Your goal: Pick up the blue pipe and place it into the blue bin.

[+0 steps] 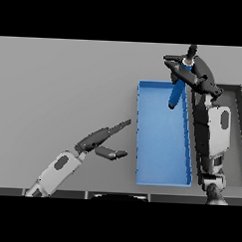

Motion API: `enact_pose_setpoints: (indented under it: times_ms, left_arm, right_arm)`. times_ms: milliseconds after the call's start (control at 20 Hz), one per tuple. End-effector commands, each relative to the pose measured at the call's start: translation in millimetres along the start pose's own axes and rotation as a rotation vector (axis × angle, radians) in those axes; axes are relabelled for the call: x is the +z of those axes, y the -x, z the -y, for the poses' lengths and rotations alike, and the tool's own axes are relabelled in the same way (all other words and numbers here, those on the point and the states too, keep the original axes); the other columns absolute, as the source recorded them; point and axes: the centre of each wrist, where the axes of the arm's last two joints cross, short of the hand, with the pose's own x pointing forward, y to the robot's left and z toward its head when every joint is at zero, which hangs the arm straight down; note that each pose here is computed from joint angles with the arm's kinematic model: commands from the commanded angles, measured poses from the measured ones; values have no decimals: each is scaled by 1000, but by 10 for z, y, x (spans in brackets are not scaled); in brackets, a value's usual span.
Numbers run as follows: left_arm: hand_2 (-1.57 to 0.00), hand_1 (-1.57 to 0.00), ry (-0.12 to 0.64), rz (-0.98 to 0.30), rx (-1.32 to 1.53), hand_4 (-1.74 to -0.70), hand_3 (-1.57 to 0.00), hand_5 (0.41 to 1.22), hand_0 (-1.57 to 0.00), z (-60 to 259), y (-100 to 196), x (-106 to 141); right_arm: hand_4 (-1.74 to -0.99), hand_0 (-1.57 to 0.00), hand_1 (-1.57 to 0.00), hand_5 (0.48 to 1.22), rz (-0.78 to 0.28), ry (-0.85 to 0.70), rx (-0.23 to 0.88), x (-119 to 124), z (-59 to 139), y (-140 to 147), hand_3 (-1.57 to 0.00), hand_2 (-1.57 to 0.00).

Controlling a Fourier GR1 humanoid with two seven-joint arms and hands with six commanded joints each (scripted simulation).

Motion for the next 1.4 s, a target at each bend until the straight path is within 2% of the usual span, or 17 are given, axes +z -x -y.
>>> enact_pose_setpoints:
  times_ms: [0, 250, 350, 400, 550, 650, 700, 800, 900, 950, 1050, 1100, 1250, 1350]
  left_arm:
    - [1, 1, 4, -6, -3, -827, 1, 464, 1, -6, 4, -8]
    - [1, 1, 8, 10, 4, -829, 1, 470, 1, 24, 2, 36]
    - [1, 1, 11, 8, -3, -826, 1, 470, 1, 37, -12, 40]
    - [1, 1, 11, 0, -1, -827, 1, 471, 1, 57, -5, 41]
    - [1, 1, 6, -10, 3, -826, 1, 475, 1, 31, -11, 5]
    - [1, 1, 14, -8, 7, -827, 1, 474, 1, 82, -3, 31]
    - [1, 1, 5, -20, 10, -829, 1, 474, 1, 53, 11, 21]
    - [1, 1, 9, -3, 5, -829, 1, 476, 1, 67, -5, 23]
    - [1, 1, 8, 6, -5, -828, 1, 476, 1, 67, -41, 12]
    - [1, 1, 4, -7, -7, -826, 1, 477, 1, 74, -31, 13]
    - [1, 1, 6, -4, -2, -829, 1, 477, 1, 71, -31, -5]
    - [1, 1, 6, -2, -1, -829, 1, 477, 1, 69, -33, 2]
    - [1, 1, 9, 4, 8, -831, 1, 472, 1, 109, -19, 32]
    - [1, 1, 2, -2, -3, -832, 1, 471, 1, 65, -30, 30]
  right_arm:
    - [-1499, -1571, -1571, 1221, -28, 30, -6, 39, 27, 79, -1571, -1571]
    - [-1499, -1571, -1571, 1221, -246, 189, -51, 254, 166, 742, -1571, -1571]
    - [-1586, -1571, -1571, 1221, -311, 206, -42, 344, 166, 877, -1080, -1571]
    - [-1569, -1571, -1571, 1221, -349, 208, -34, 366, 128, 955, -1178, -1571]
    - [-1653, -1571, -1571, 1205, -465, 206, -18, 442, 48, 1181, -693, -1571]
    - [-1583, -1571, -1571, 1199, -559, 239, -33, 498, 44, 1304, -1009, -1571]
    - [-1534, -1465, -1382, 1190, -600, 261, -70, 472, 40, 1326, -807, -1333]
    - [-1404, -937, -884, 1159, -674, 236, -95, 478, 40, 1385, -516, -853]
    - [-1302, -599, -566, 1182, -727, 226, -103, 477, 19, 1386, -330, -545]
    - [-1264, -479, -452, 1139, -732, 184, -59, 463, -18, 1358, -264, -436]
    - [-1215, -306, -289, 1044, -732, 111, 80, 486, -53, 1288, -169, -279]
    - [-1204, -246, -231, 1002, -736, 99, 115, 481, -64, 1295, -135, -223]
    - [-1192, -154, -118, 907, -742, 67, 190, 490, -90, 1239, -68, -114]
    - [-1188, -98, -75, 861, -748, 72, 195, 524, -107, 1281, -43, -72]
